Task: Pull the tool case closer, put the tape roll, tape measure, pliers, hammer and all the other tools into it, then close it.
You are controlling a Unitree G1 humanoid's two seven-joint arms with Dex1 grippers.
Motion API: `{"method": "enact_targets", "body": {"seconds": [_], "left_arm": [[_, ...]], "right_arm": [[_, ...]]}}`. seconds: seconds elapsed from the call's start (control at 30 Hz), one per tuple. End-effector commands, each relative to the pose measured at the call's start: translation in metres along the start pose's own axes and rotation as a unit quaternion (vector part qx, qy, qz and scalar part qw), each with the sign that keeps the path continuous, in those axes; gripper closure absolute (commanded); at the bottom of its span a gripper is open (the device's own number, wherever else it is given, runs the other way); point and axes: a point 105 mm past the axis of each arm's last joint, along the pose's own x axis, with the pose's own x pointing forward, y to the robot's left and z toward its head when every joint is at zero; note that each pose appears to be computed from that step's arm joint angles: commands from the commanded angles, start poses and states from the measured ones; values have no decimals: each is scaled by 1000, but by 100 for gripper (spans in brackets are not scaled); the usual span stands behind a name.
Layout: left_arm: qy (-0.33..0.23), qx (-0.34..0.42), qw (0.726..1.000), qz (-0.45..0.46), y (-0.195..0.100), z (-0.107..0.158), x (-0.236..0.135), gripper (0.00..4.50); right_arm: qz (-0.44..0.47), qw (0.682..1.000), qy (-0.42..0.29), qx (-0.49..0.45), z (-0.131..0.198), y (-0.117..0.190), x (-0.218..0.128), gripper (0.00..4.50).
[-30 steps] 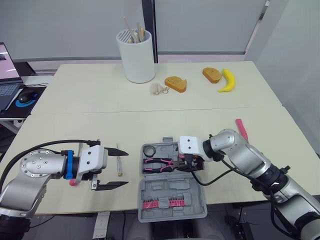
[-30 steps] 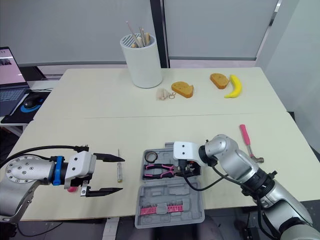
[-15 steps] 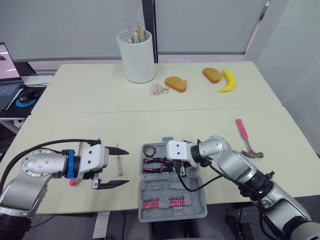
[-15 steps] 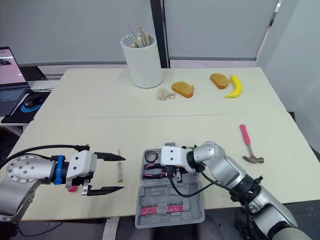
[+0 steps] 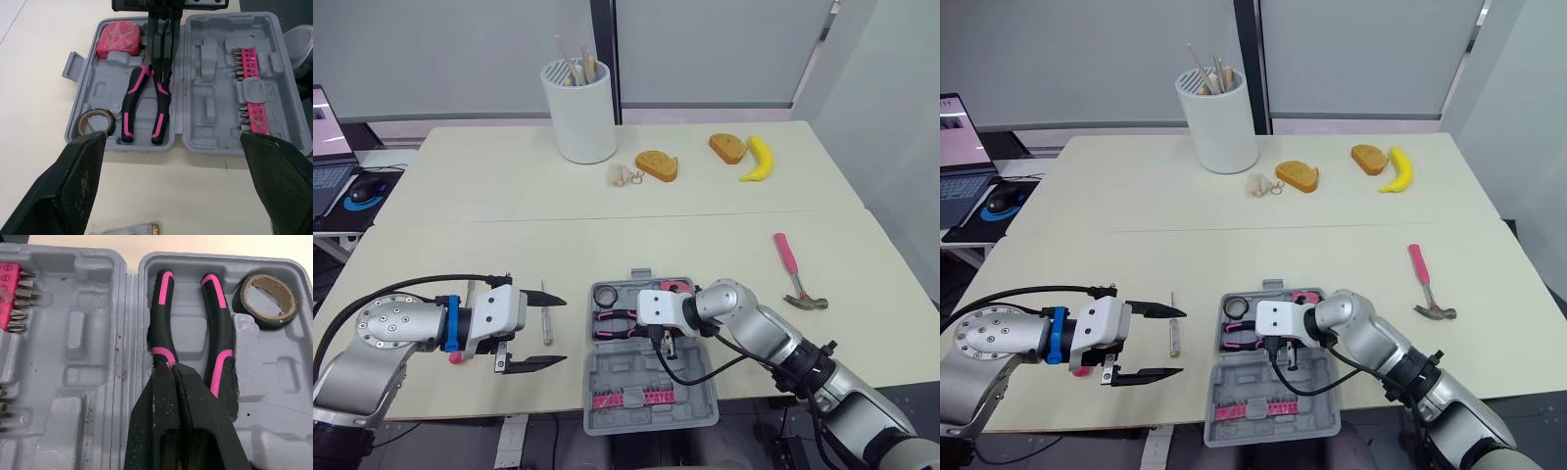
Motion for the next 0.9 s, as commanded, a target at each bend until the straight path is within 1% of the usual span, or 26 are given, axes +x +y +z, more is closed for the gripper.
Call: {"method": "enact_targets", "body": {"seconds": [0.03,0.1,0.17,0.23,0.3,0.4,0.5,0.53,0.63,0.67,0.73,0.83,0.9], "left_arm": [[-13,7,1000,13,1,6,-3,0],[-10,-3,1000,22,2,2,-4,0],[5,-20,999,41,4,-7,-4,0],[17,-47,998,49,2,-16,-3,0],[14,-59,997,47,-1,-18,1,0],[21,-54,998,35,-4,-27,7,56],[36,-53,997,39,-4,-42,13,153],[40,-51,997,38,-5,-46,15,192],[53,-54,997,31,-10,-59,23,278],[57,-54,997,26,-13,-63,26,315],[64,-52,996,20,-17,-68,30,362],[67,-45,997,14,-22,-70,38,449],[70,-38,997,11,-24,-70,44,449]], "right_arm": [[6,1000,-13,-8,-2,10,1,448],[-23,997,-66,-12,19,2,-7,448],[-56,991,-119,-10,37,-6,-27,448],[-83,985,-148,-19,41,-8,-50,448],[-100,984,-148,-11,34,-6,-69,448],[-113,985,-132,6,13,6,-97,450],[-119,988,-86,44,-19,22,-119,450],[-117,989,-70,51,-28,26,-123,450],[-118,990,-23,70,-58,33,-130,450],[-116,991,-9,67,-67,36,-130,450],[-115,991,7,68,-79,38,-128,450],[-110,992,15,65,-89,41,-120,450],[-108,992,15,61,-90,41,-113,450]]}}
